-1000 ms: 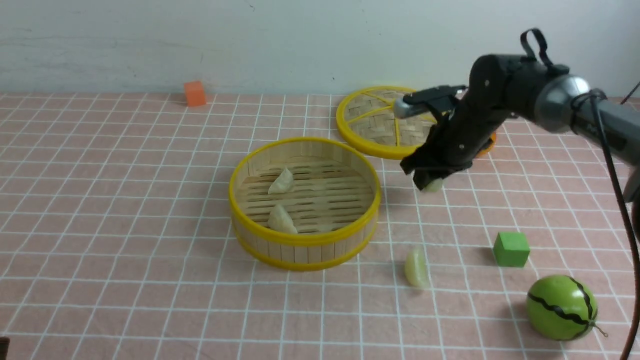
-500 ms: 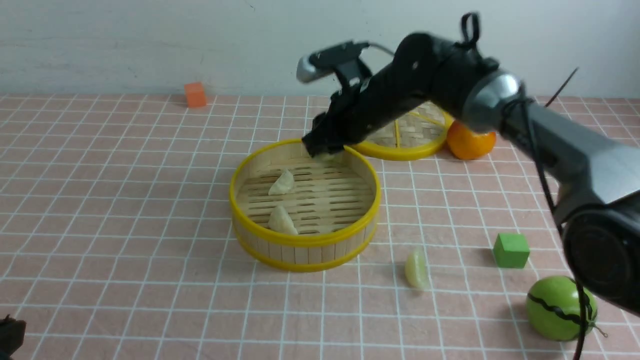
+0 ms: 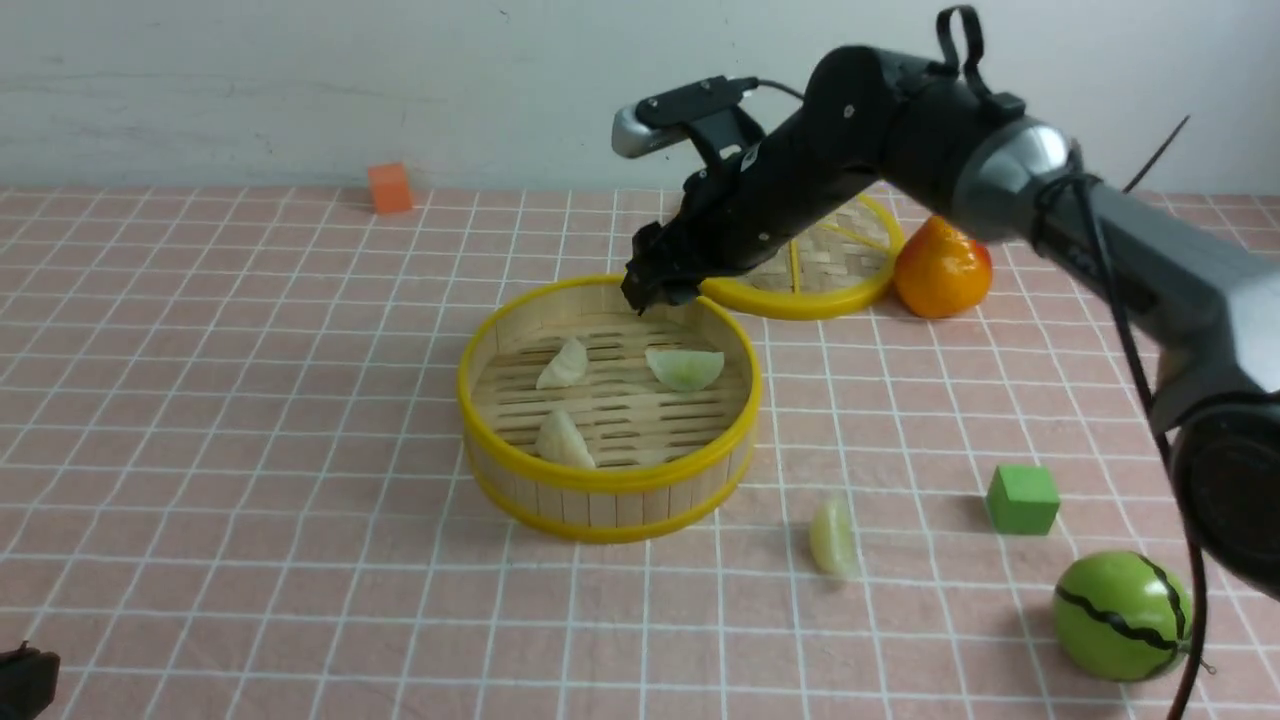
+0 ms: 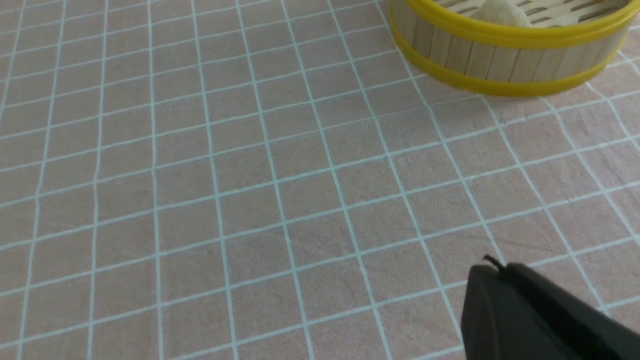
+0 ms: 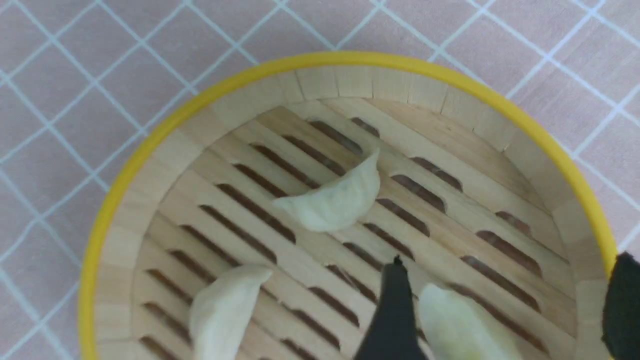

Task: Put the dumplings into the steamer on the table with the pink tablecloth.
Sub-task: 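Place the dumpling in the bamboo steamer basket with the right gripper, then reach for and grasp a dumpling lying on the table beside the steamer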

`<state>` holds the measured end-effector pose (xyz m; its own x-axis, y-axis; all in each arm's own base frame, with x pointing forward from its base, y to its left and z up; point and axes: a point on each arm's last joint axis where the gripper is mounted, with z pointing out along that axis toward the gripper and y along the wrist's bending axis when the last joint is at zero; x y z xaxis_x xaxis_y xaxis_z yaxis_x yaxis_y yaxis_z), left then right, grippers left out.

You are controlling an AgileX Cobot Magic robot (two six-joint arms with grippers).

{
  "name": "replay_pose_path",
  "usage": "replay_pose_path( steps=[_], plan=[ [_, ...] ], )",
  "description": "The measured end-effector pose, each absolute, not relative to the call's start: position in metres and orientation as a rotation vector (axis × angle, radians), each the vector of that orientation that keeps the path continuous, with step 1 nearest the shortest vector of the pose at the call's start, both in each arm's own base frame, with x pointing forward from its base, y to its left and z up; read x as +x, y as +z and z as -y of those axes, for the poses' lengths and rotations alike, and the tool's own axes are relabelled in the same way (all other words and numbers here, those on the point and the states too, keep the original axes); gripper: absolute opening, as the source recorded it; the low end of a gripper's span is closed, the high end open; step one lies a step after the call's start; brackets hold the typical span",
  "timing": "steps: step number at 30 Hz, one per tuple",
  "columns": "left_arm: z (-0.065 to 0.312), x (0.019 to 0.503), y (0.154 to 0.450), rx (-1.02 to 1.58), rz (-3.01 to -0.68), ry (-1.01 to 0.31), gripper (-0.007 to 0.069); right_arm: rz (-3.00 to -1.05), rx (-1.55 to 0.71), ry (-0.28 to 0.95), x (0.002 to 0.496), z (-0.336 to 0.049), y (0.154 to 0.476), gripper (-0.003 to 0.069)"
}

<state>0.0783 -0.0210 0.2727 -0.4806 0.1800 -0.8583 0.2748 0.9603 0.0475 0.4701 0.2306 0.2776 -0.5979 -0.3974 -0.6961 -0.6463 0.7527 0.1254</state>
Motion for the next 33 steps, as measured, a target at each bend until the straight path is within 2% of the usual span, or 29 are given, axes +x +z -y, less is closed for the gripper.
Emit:
replay_pose_path(
  steps=[3,4,5,6,7,8,10,14,15,16,17,18,22,29,33],
  plan=[
    [0.021,0.077,0.271,0.308,-2.112,-0.132,-0.0014,-2.243,-0.800,0.436,0.448,-0.208,0.336,0.0519],
    [0.021,0.077,0.271,0.308,-2.112,-0.133,-0.0014,-2.248,-0.800,0.431,0.448,-0.207,0.336,0.0519],
    [0.022,0.077,0.270,0.305,-2.117,-0.139,-0.0014,-2.218,-0.753,0.362,0.430,-0.184,0.378,0.0514],
    [0.022,0.077,0.270,0.305,-2.118,-0.139,-0.0014,-2.227,-0.746,0.354,0.431,-0.182,0.378,0.0513],
    [0.022,0.077,0.270,0.304,-2.118,-0.143,-0.0014,-2.227,-0.669,0.298,0.417,-0.161,0.405,0.0511],
    [0.022,0.077,0.271,0.305,-2.113,-0.146,-0.0014,-2.246,-0.605,0.265,0.408,-0.147,0.417,0.0510],
    [0.023,0.077,0.272,0.308,-2.096,-0.157,-0.0014,-2.321,-0.485,0.222,0.393,-0.124,0.425,0.0510],
    [0.025,0.078,0.275,0.313,-2.060,-0.183,-0.0013,-2.569,-0.372,0.205,0.388,-0.103,0.380,0.0504],
    [0.026,0.079,0.276,0.315,-2.049,-0.190,-0.0013,-2.719,-0.343,0.251,0.387,-0.104,0.334,0.0501],
    [0.026,0.079,0.276,0.314,-2.048,-0.192,-0.0013,-2.801,-0.335,0.294,0.385,-0.107,0.303,0.0500],
    [0.026,0.079,0.276,0.314,-2.048,-0.193,-0.0013,-2.815,-0.335,0.303,0.385,-0.108,0.297,0.0500],
    [0.026,0.079,0.276,0.314,-2.047,-0.194,-0.0013,-2.885,-0.346,0.360,0.378,-0.117,0.258,0.0497],
    [0.026,0.079,0.276,0.315,-2.044,-0.196,-0.0013,-2.877,-0.403,0.398,0.356,-0.142,0.200,0.0496],
    [0.026,0.079,0.277,0.315,-2.041,-0.198,-0.0010,-2.691,-0.390,0.375,0.360,-0.156,0.188,0.0466],
    [0.026,0.079,0.276,0.315,-2.044,-0.196,-0.0005,-2.694,-0.401,0.350,0.366,-0.160,0.169,0.0359]
  ],
)
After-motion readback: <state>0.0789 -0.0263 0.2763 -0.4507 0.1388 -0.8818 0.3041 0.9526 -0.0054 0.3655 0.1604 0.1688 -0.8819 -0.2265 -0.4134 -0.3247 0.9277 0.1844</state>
